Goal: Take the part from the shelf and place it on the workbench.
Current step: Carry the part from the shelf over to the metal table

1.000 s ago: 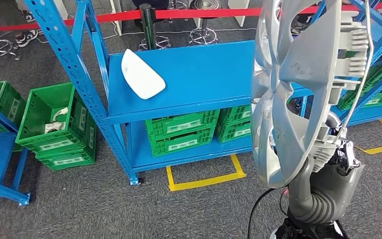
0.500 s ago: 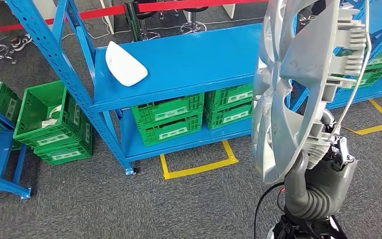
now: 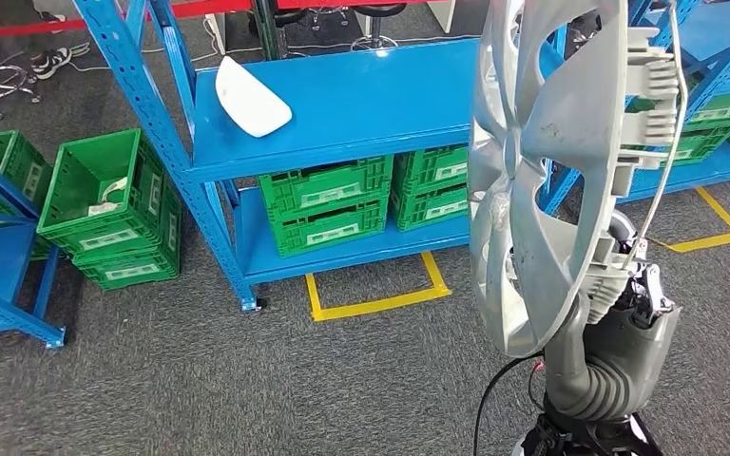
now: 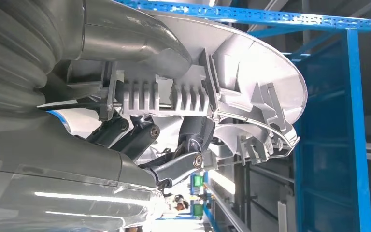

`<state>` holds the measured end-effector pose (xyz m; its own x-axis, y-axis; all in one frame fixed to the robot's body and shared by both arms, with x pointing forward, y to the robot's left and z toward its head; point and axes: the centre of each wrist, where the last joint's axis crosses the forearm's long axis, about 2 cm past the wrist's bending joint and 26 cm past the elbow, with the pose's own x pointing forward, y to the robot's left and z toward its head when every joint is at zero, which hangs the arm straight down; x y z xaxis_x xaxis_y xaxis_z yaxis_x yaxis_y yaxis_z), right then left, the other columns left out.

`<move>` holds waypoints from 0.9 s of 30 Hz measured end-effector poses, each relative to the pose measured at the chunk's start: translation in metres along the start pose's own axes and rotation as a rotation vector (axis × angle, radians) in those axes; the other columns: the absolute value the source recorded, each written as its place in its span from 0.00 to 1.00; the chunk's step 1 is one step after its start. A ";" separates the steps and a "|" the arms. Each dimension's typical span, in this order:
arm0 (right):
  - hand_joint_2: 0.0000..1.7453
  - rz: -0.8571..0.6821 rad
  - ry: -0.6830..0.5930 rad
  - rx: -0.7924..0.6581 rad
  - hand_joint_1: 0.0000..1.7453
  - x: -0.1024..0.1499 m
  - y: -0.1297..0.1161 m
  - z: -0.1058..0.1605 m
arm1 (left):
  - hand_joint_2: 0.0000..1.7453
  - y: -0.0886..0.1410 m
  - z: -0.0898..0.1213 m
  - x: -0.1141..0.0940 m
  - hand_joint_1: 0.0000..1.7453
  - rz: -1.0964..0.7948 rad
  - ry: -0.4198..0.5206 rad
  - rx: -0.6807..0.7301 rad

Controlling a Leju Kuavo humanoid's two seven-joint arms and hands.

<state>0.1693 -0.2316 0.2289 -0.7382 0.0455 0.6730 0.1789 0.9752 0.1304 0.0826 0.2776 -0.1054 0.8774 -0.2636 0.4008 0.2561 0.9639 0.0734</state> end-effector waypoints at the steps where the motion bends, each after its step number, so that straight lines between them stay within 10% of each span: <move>1: 1.00 0.002 0.007 -0.004 1.00 0.000 -0.002 0.002 | 1.00 -0.002 0.000 0.000 0.00 0.000 0.000 -0.002; 27: 1.00 0.088 0.002 0.023 1.00 -0.006 -0.007 0.007 | 1.00 0.001 0.000 -0.001 0.00 -0.004 0.028 0.003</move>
<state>0.1680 -0.2373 0.2190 -0.7190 0.1306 0.6826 0.2276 0.9723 0.0537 0.0821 0.2792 -0.1055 0.8873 -0.2681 0.3752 0.2583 0.9630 0.0772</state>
